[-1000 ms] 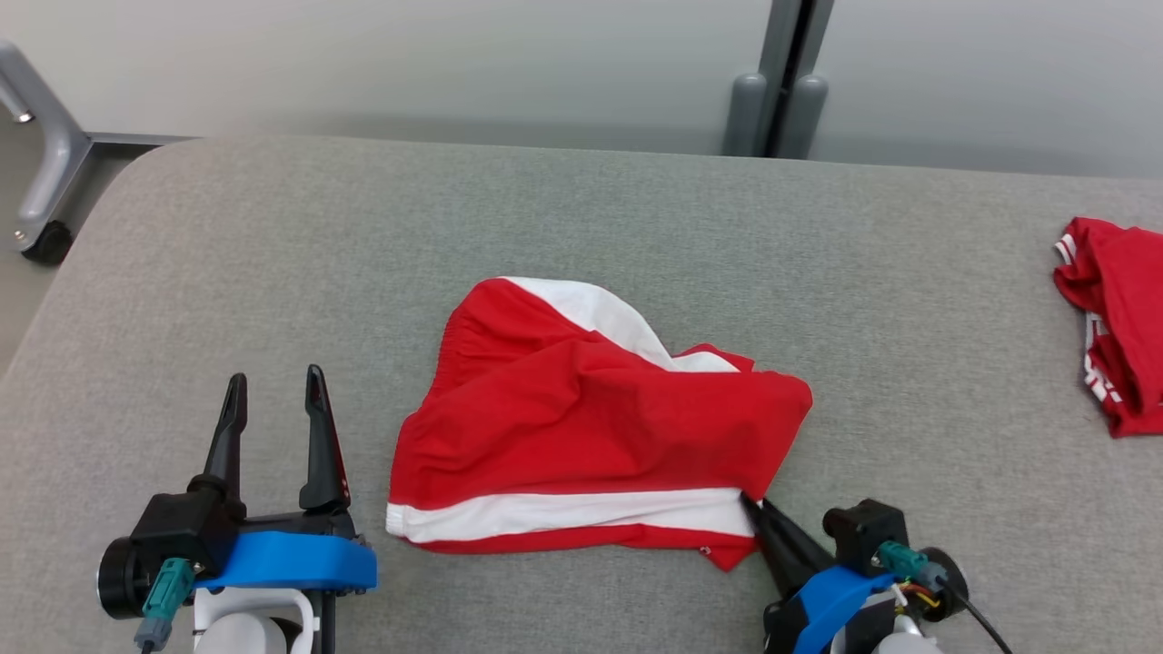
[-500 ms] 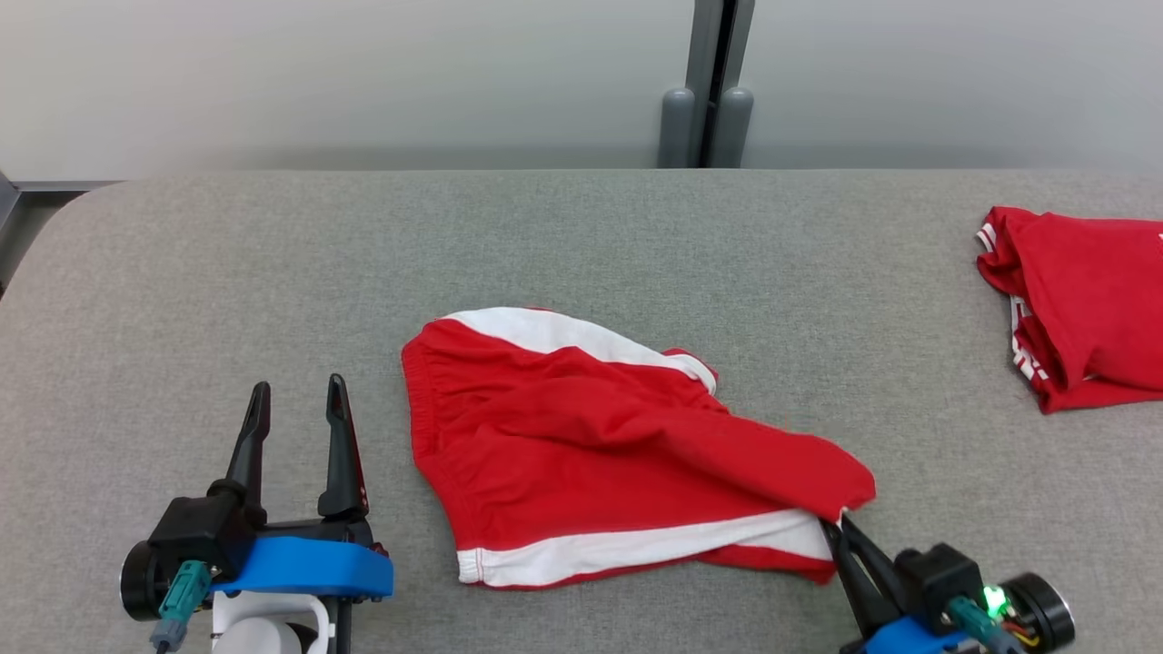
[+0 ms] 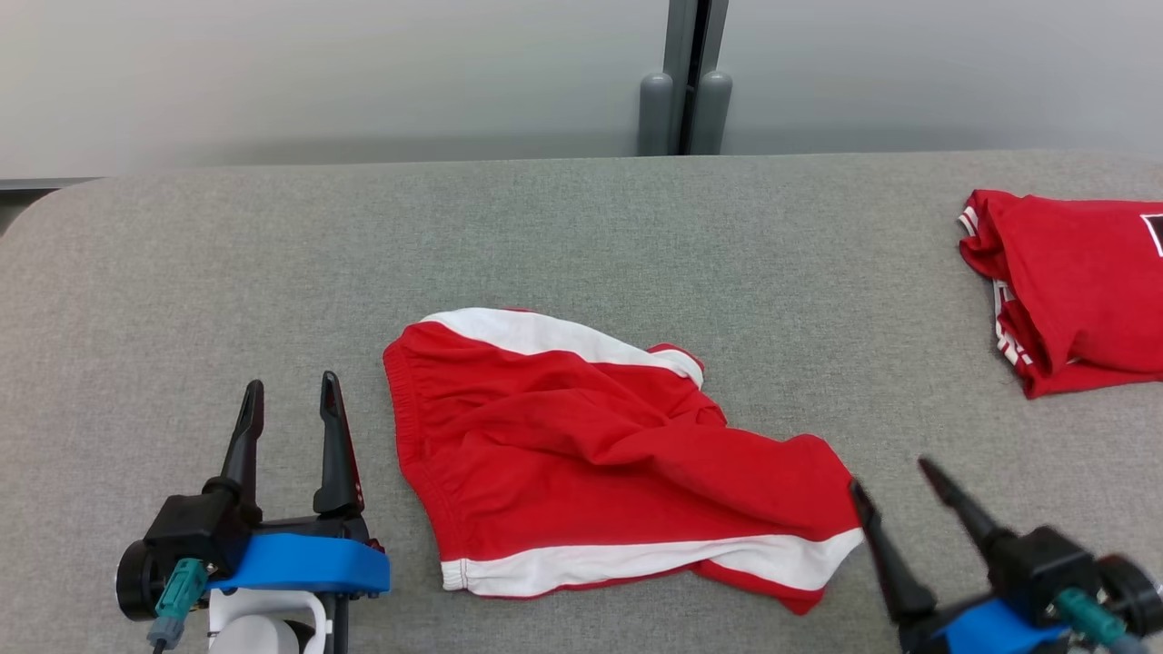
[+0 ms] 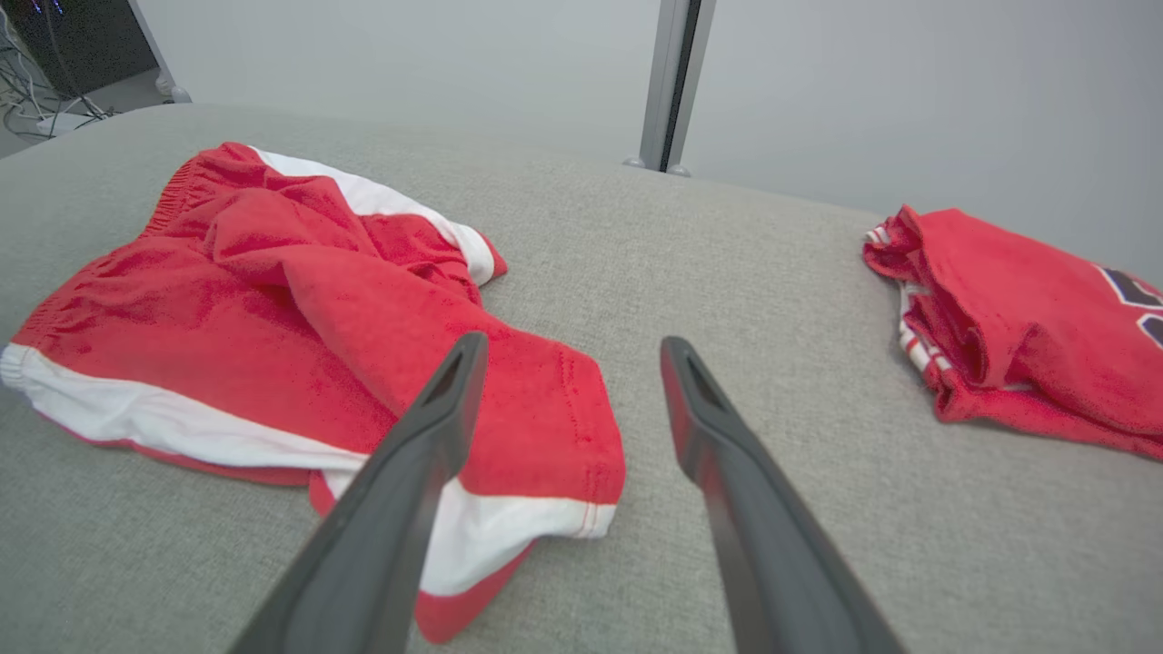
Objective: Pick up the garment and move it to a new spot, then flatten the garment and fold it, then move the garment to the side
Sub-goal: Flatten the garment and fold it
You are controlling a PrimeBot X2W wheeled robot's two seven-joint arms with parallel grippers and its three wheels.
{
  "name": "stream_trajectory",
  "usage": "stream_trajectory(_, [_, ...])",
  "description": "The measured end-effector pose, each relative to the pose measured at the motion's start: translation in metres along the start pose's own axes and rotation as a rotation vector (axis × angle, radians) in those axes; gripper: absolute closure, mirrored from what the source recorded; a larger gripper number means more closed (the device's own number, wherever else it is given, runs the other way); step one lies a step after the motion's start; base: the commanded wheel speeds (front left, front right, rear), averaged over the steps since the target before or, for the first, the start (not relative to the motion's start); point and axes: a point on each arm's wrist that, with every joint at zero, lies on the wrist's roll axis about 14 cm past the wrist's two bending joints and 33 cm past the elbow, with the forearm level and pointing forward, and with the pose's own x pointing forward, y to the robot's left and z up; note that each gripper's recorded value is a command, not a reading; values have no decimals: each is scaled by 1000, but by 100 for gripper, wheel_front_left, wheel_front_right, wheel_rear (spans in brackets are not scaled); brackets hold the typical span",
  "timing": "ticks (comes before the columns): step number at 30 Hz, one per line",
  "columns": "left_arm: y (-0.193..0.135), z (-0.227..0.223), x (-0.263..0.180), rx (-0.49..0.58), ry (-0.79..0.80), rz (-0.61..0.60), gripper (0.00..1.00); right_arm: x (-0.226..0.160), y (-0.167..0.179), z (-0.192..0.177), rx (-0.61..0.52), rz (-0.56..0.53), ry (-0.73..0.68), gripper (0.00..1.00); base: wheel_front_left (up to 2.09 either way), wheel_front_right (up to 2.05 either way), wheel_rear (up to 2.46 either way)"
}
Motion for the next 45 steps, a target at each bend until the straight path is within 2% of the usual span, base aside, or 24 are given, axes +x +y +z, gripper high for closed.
stream_trajectory(5, [-1,0,2,0,0,-1,0,20,-19,38,-74,-10,-87,0,0,0,0])
stream_trajectory(9, [1,3,4,0,-9,3,0,39,-21,47,-96,12,-94,0,0,0,0])
stream_trajectory(21, [12,-1,2,1,4,35,0,74,-2,-22,-117,112,145,0,0,0,0])
stream_trajectory(25, [15,-2,1,2,8,47,0,75,2,-55,-126,146,259,0,0,0,0])
stream_trajectory(30, [18,-2,0,1,8,58,0,75,12,-80,-125,191,341,0,0,0,0])
stream_trajectory(31, [19,-2,0,-1,8,60,0,75,15,-80,-109,198,342,19,0,0,0])
stream_trajectory(32, [19,-2,0,-1,8,61,0,76,17,-80,-101,204,344,93,0,0,0])
stream_trajectory(33, [19,-2,0,-1,8,61,0,76,19,-81,-95,212,346,100,0,0,0])
stream_trajectory(38, [18,-3,0,-3,11,60,0,84,15,-70,-88,210,313,100,0,0,0])
stream_trajectory(45, [20,0,1,-1,4,64,0,123,-29,-9,-90,88,128,100,0,0,0])
